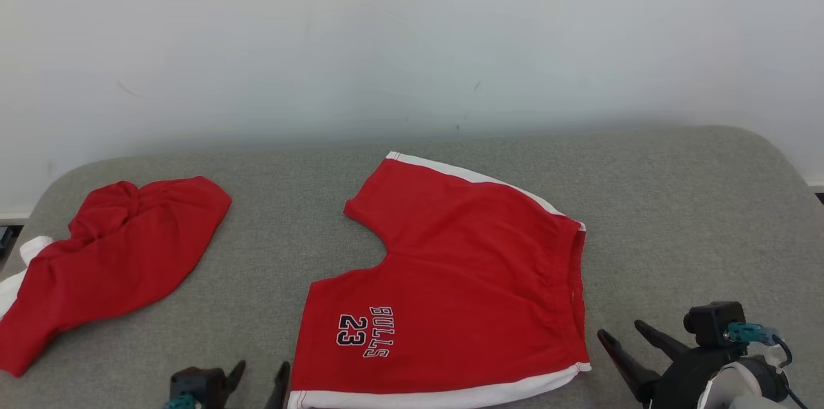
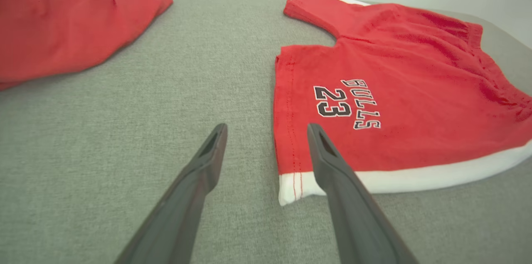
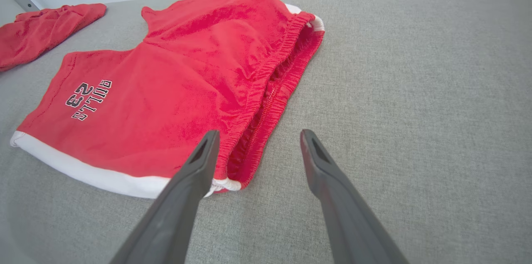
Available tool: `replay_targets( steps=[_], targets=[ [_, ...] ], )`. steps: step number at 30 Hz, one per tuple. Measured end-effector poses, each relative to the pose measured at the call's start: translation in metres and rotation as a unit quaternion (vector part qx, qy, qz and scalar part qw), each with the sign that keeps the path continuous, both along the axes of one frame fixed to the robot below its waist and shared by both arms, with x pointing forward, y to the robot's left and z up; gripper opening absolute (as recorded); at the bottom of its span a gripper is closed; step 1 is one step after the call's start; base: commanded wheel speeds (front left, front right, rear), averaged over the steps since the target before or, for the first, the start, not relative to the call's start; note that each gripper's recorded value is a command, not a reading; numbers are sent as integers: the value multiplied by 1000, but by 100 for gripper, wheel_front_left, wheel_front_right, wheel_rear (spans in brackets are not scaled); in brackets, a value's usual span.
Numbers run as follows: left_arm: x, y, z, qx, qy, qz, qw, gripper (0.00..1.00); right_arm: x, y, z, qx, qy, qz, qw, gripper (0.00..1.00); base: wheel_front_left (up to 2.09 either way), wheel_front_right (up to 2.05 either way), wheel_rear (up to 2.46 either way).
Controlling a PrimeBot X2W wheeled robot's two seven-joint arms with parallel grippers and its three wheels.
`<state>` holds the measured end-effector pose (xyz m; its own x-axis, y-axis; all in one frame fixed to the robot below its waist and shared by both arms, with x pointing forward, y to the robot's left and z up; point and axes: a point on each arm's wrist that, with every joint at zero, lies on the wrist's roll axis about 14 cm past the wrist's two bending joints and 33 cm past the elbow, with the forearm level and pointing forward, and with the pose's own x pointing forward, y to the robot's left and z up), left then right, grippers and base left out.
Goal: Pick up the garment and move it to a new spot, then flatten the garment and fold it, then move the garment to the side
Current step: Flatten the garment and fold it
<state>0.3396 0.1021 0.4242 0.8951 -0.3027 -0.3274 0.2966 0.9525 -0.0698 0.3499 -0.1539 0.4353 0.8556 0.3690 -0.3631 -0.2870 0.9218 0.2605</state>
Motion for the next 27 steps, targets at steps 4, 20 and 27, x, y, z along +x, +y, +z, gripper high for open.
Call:
replay_targets(
  steps=[4,20,27],
  targets=[
    [13,9,22,-21,-45,25,998,100,10,-1,24,13,-54,-20,998,100,0,0,0],
    [10,55,27,-14,-90,117,989,100,-3,-54,34,-21,-95,-112,989,100,0,0,0],
    [0,55,25,-24,-95,139,985,100,-15,-77,33,-7,-95,-157,983,100,0,0,0]
  ],
)
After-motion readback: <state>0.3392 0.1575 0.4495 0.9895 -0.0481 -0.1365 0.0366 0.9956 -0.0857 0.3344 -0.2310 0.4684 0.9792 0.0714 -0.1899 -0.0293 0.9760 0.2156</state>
